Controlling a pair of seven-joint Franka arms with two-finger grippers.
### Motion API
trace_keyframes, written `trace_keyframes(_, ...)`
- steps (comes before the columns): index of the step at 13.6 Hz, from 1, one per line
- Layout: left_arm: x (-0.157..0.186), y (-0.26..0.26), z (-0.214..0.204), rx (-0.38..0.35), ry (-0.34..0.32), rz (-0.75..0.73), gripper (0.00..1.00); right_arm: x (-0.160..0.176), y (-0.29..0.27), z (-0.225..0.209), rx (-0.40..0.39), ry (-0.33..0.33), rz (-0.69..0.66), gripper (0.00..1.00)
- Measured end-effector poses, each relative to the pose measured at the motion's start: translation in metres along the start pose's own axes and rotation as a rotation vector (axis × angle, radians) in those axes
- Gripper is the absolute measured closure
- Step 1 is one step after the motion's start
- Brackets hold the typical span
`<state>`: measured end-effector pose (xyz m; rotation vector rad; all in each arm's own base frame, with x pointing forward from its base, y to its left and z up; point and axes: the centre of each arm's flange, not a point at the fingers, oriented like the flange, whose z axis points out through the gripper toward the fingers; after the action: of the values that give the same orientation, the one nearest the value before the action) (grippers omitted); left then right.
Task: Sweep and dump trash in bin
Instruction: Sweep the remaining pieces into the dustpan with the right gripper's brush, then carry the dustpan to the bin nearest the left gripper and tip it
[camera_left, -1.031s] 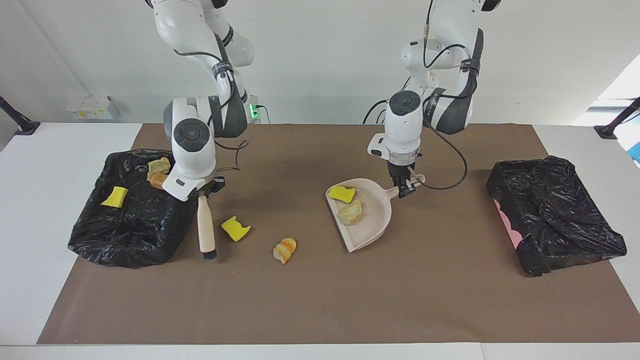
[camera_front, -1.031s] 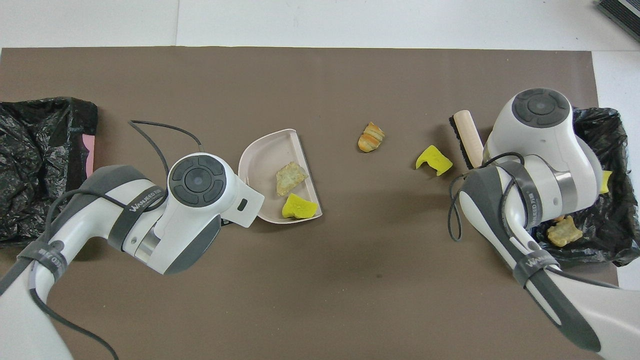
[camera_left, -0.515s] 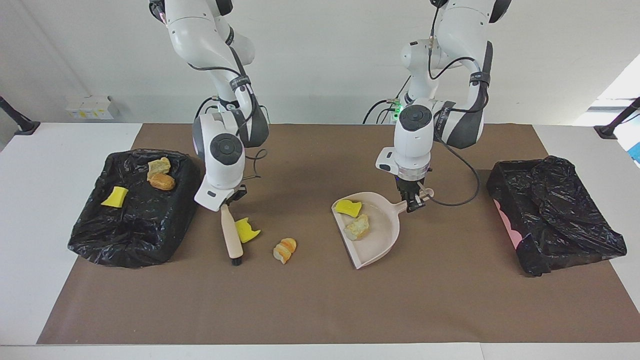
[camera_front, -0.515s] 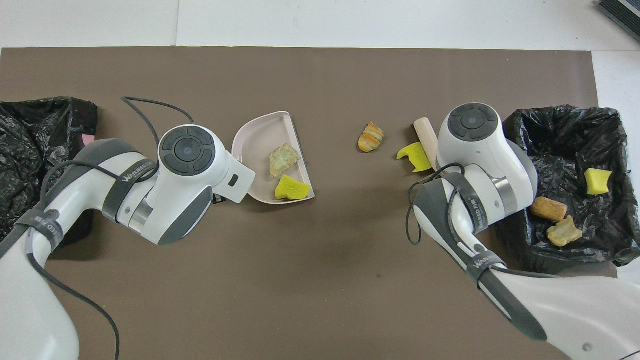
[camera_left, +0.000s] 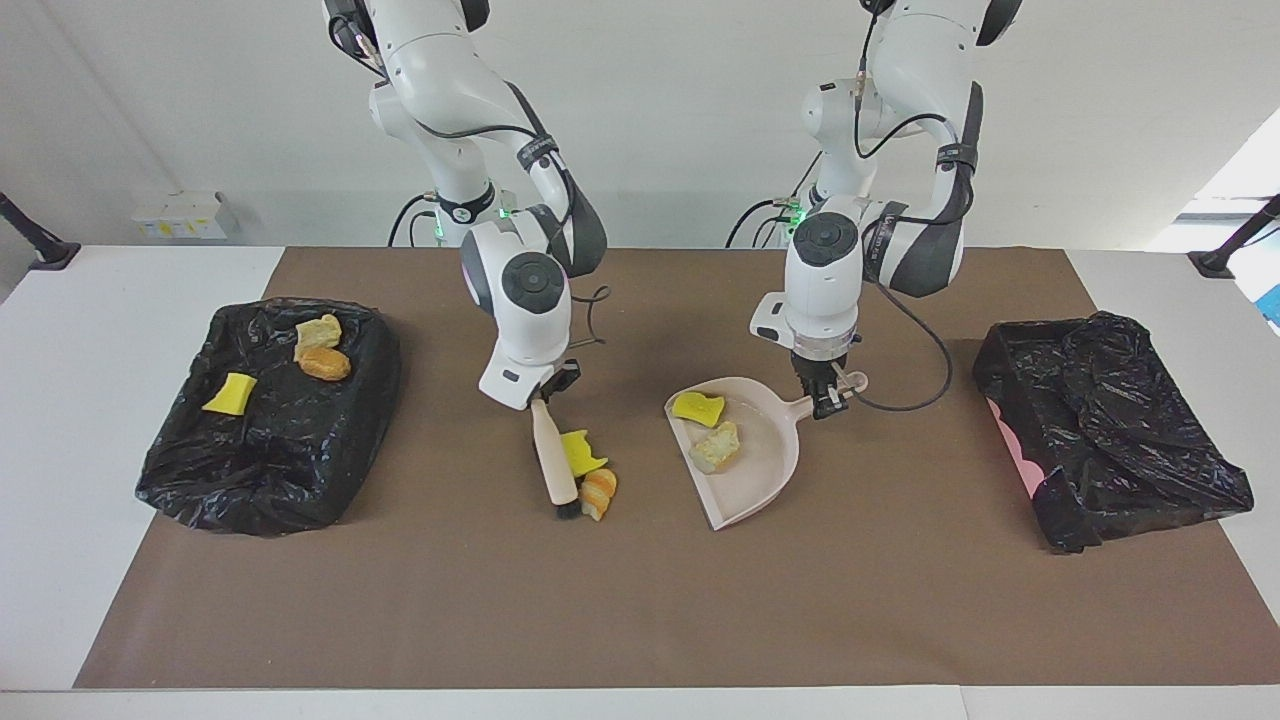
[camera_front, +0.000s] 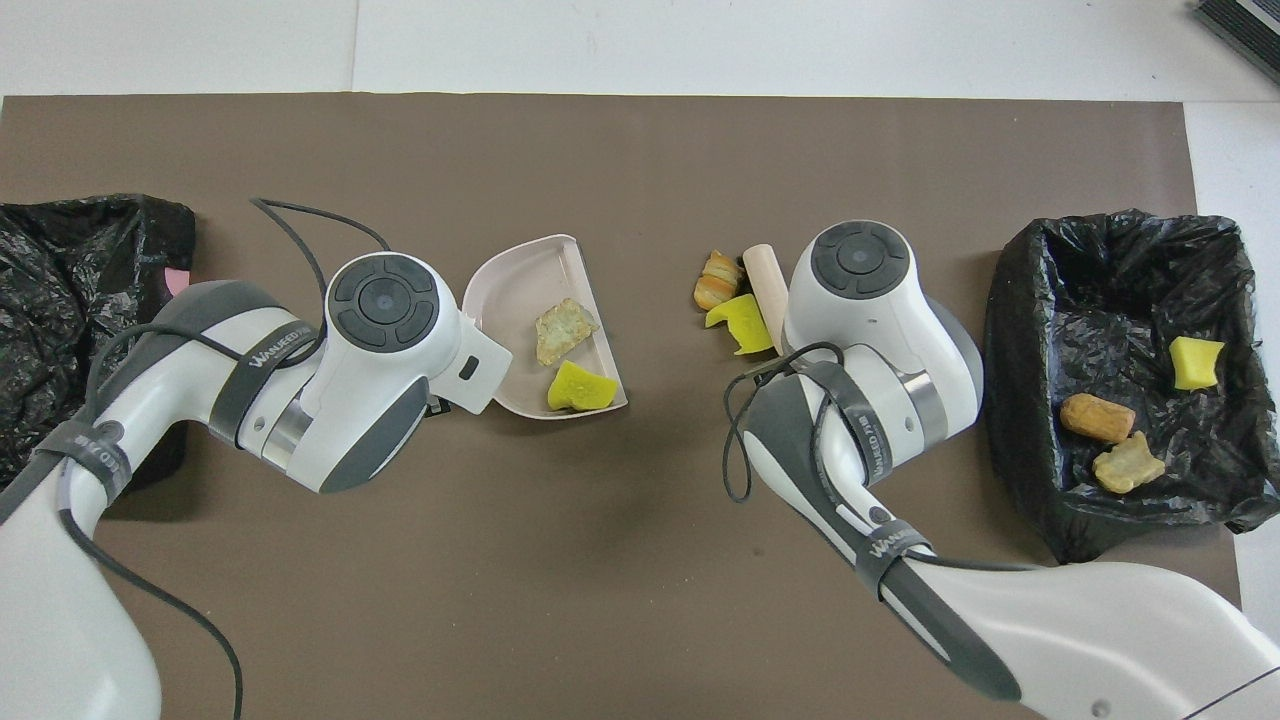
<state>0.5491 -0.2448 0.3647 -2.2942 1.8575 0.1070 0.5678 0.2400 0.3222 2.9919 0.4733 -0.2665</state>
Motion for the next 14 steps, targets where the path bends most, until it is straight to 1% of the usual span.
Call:
trace_keyframes(3, 0.000, 0.001, 0.000, -0.003, -0.004, 0.001, 0.69, -0.002, -0.034, 0.002, 0.008, -0.002, 0.005, 0.75)
trace_keyframes(6, 0.000, 0.002, 0.001, -0.008, -0.009, 0.002, 0.69, -0.004, -0.061, 0.002, 0.041, 0.014, -0.019, 0.75)
trace_keyframes(7, 0.000, 0.002, 0.001, -0.009, -0.011, 0.003, 0.69, -0.005, -0.073, 0.002, 0.063, 0.016, -0.028, 0.75)
trace_keyframes(10, -0.002, 0.007, 0.004, -0.014, -0.021, 0.007, 0.69, -0.012, -0.116, -0.004, 0.190, 0.015, -0.033, 0.75)
trace_keyframes(12, -0.003, 0.009, 0.004, -0.014, -0.024, 0.011, 0.69, -0.019, -0.137, -0.007, 0.273, -0.008, -0.022, 0.75)
trace_keyframes(13, -0.004, 0.009, 0.004, -0.013, -0.025, 0.015, 0.69, -0.020, -0.143, -0.008, 0.305, -0.017, -0.014, 0.75)
trace_keyframes(14, -0.004, 0.009, 0.003, -0.013, -0.025, 0.024, 0.69, -0.021, -0.144, -0.010, 0.319, -0.020, -0.009, 0.75)
